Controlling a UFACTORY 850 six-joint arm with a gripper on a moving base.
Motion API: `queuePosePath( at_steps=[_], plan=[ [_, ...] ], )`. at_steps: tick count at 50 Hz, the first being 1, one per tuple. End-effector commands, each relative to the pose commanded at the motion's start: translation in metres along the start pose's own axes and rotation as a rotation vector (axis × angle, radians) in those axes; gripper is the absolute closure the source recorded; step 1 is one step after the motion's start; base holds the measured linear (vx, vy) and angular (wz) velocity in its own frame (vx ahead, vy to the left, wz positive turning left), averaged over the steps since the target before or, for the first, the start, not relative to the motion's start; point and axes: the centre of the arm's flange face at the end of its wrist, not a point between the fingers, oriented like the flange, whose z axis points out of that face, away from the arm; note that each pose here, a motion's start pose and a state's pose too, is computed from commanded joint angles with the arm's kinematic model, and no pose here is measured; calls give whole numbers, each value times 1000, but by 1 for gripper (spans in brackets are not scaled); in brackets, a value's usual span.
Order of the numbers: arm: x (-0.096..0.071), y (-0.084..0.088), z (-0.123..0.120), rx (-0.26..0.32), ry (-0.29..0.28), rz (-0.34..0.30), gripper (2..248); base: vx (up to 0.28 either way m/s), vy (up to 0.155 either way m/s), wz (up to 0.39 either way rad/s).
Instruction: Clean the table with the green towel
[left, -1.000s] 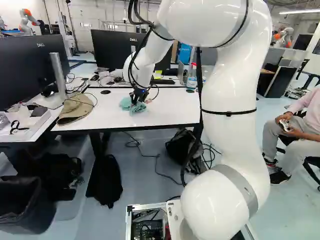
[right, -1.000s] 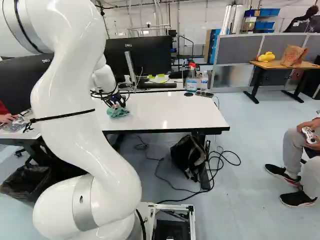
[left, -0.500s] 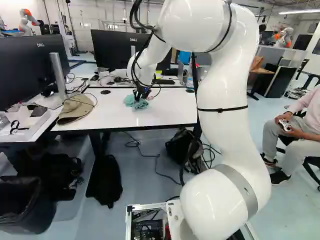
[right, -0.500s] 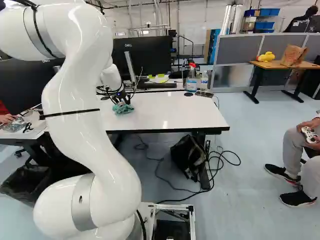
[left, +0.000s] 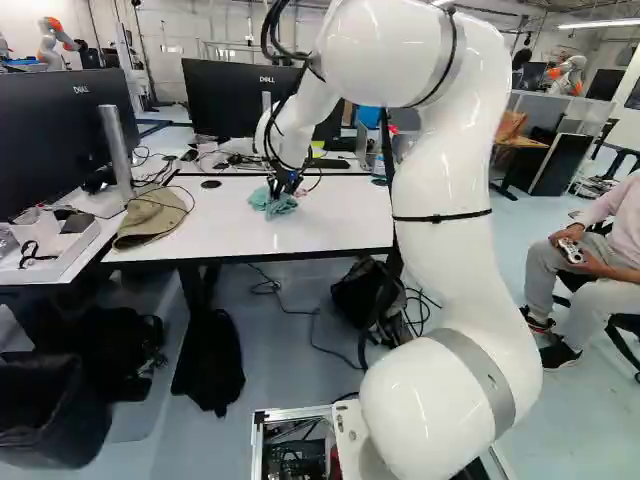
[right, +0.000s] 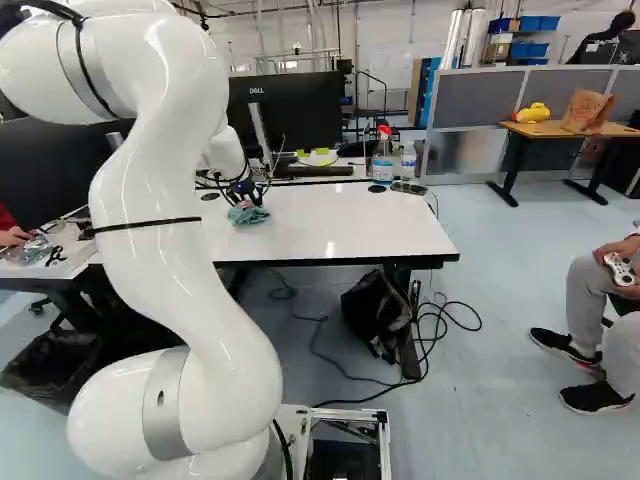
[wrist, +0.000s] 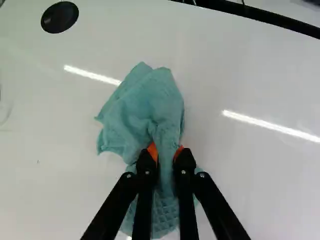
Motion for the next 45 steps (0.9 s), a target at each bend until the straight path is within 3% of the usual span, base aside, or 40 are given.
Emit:
queuePosePath(
  at_steps=[34,45],
  plan=[
    [-34,45,-74,-41,38,67,199,0,0,0],
    [-50,59,-84,-56,30,92,199,0,0,0]
  ],
)
